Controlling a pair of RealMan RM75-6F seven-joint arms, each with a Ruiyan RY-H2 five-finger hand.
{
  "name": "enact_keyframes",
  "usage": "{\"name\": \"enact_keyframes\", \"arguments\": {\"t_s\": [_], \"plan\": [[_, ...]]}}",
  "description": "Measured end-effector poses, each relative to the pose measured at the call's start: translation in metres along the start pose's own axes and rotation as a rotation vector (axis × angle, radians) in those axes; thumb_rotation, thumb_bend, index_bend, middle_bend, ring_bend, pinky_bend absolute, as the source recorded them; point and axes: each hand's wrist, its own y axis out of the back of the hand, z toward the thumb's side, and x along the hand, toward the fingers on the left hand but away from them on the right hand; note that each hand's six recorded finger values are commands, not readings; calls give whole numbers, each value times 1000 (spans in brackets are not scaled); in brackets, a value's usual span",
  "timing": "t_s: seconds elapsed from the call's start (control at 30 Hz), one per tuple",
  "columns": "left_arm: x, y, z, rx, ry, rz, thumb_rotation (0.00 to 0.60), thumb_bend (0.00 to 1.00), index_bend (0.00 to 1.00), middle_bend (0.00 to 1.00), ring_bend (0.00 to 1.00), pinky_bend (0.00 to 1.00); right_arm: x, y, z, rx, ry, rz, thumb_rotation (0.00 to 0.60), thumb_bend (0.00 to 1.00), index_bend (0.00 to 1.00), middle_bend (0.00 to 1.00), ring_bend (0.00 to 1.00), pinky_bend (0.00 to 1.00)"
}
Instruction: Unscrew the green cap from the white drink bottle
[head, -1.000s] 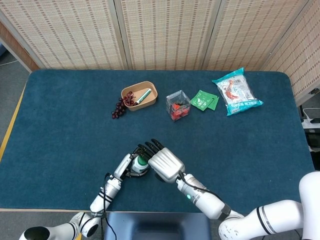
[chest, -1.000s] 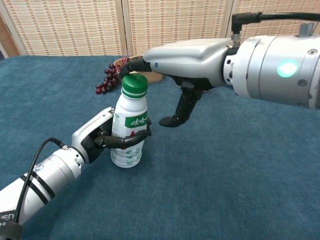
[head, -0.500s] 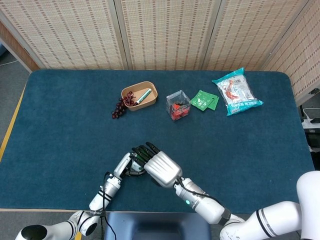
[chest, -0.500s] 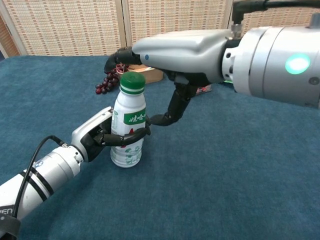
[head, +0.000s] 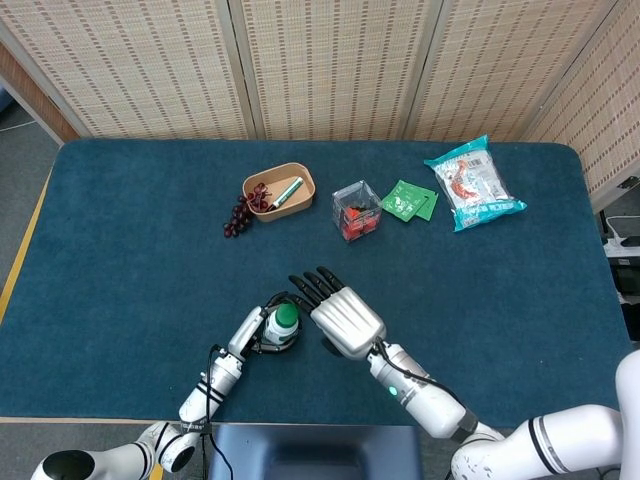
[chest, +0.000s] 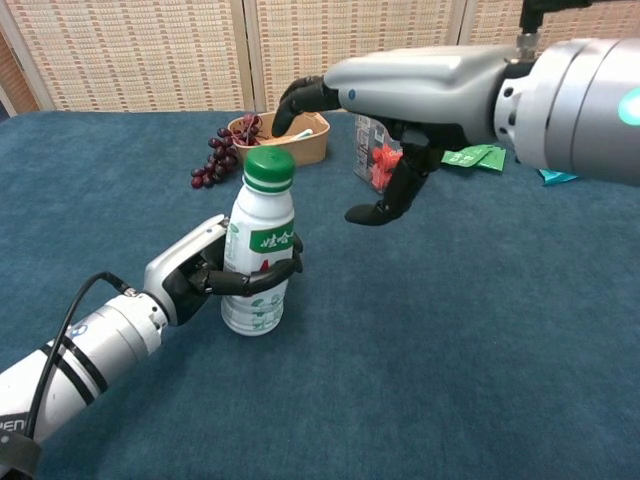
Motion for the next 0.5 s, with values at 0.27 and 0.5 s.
{"name": "enact_keyframes", "arguments": {"t_s": [0.27,0.5], "plan": [[2,0,-1,3,10,-3,600,896,697,775,239,0,-2,-5,9,11,23,18,600,204,174,0,0,0],[2,0,-1,3,11,-6,600,896,697,776,239,0,-3,0,14,13,27,-1,600,204,174,0,0,0]]}}
